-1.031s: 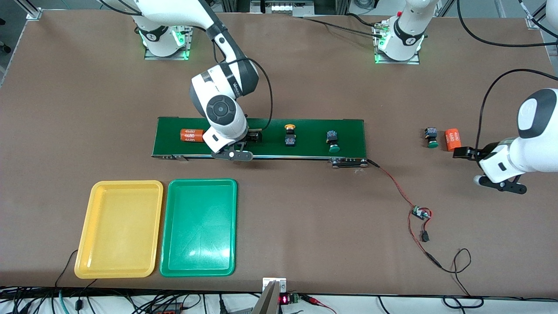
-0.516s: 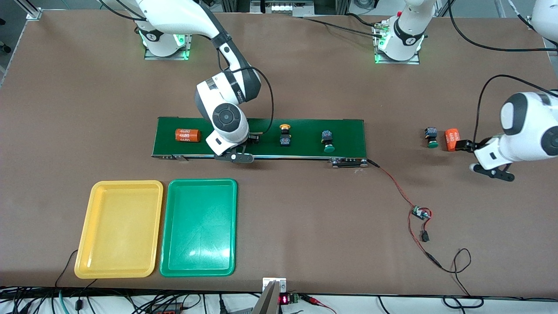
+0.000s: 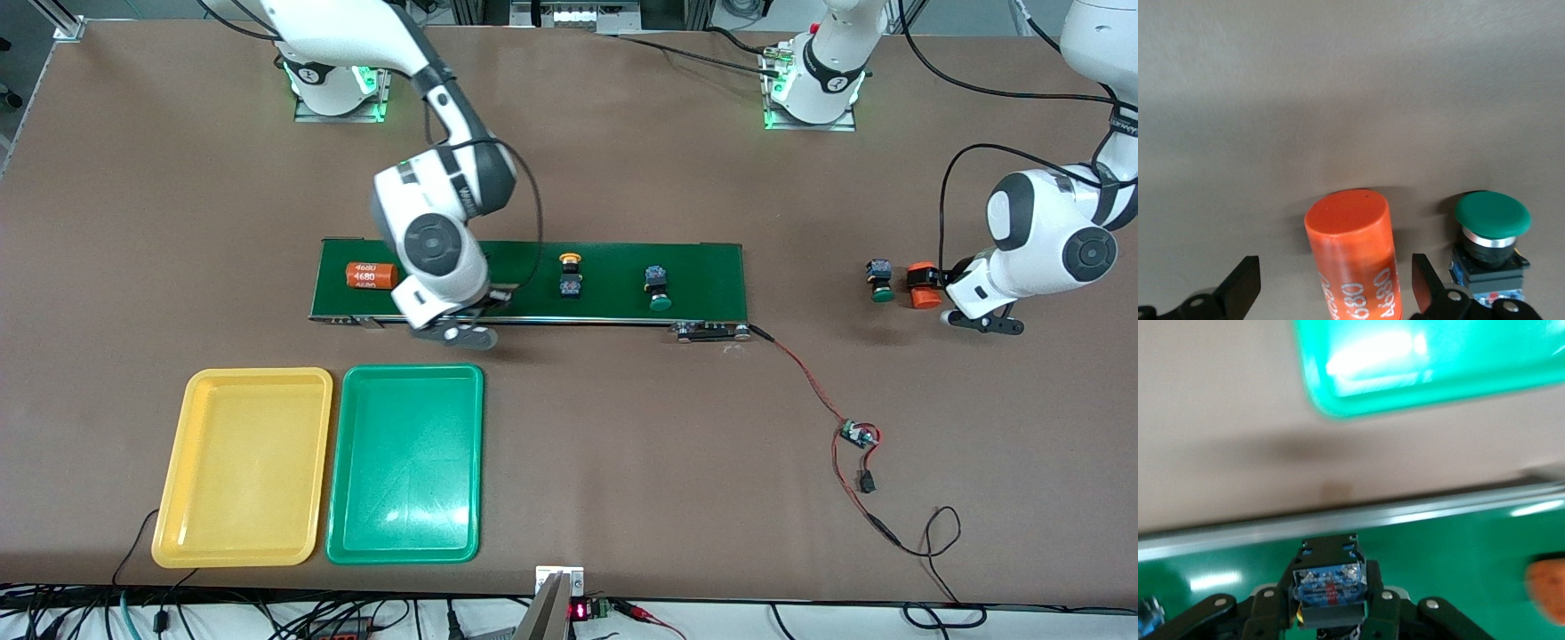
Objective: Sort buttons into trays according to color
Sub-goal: 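Carry the button to the yellow tray while the left gripper grasps the cylinder, then release the button in the tray while the left gripper places the cylinder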
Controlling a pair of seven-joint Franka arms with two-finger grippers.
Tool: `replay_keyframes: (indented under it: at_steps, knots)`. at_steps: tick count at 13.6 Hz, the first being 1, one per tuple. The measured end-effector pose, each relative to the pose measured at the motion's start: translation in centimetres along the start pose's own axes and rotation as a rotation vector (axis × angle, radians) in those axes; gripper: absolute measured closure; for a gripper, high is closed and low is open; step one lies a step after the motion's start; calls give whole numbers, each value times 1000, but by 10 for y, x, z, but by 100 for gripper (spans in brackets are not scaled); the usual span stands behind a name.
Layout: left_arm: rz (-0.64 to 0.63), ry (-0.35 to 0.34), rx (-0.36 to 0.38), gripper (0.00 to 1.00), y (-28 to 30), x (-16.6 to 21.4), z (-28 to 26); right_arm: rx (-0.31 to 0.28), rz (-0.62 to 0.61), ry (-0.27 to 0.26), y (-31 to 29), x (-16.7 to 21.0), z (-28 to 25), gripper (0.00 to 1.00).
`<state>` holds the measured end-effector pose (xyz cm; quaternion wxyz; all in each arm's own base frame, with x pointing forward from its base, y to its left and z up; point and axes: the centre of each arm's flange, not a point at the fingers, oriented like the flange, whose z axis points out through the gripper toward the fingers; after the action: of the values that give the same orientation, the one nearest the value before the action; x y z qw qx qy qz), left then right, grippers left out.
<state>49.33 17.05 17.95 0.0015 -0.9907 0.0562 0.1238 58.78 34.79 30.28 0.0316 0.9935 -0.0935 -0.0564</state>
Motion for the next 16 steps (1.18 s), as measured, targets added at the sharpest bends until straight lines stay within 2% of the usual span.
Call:
replay_keyframes:
  at_steps: [2, 3, 5, 6, 10, 13, 16]
  knots:
    - [-10, 2, -3, 5, -1, -4, 7, -3, 75, 58, 55, 52, -33, 58]
    - [-10, 4, -3, 13, -2, -3, 7, -12, 80, 82, 85, 78, -40, 58]
    - [-9, 13, 3, 39, -1, -1, 2, -46, 39, 118, 142, 128, -38, 58]
    - [-7, 14, 7, 48, -1, 0, -2, -56, 2, 140, 166, 151, -32, 58]
    - [78, -60, 49, 50, 34, 23, -59, -108, -189, 245, 239, 215, 31, 58]
    - [282, -81, 85, 50, 98, 45, -119, -133, -224, 267, 251, 228, 67, 58]
    - [564, -50, 91, 50, 146, 61, -153, -135, -239, 310, 245, 232, 82, 58]
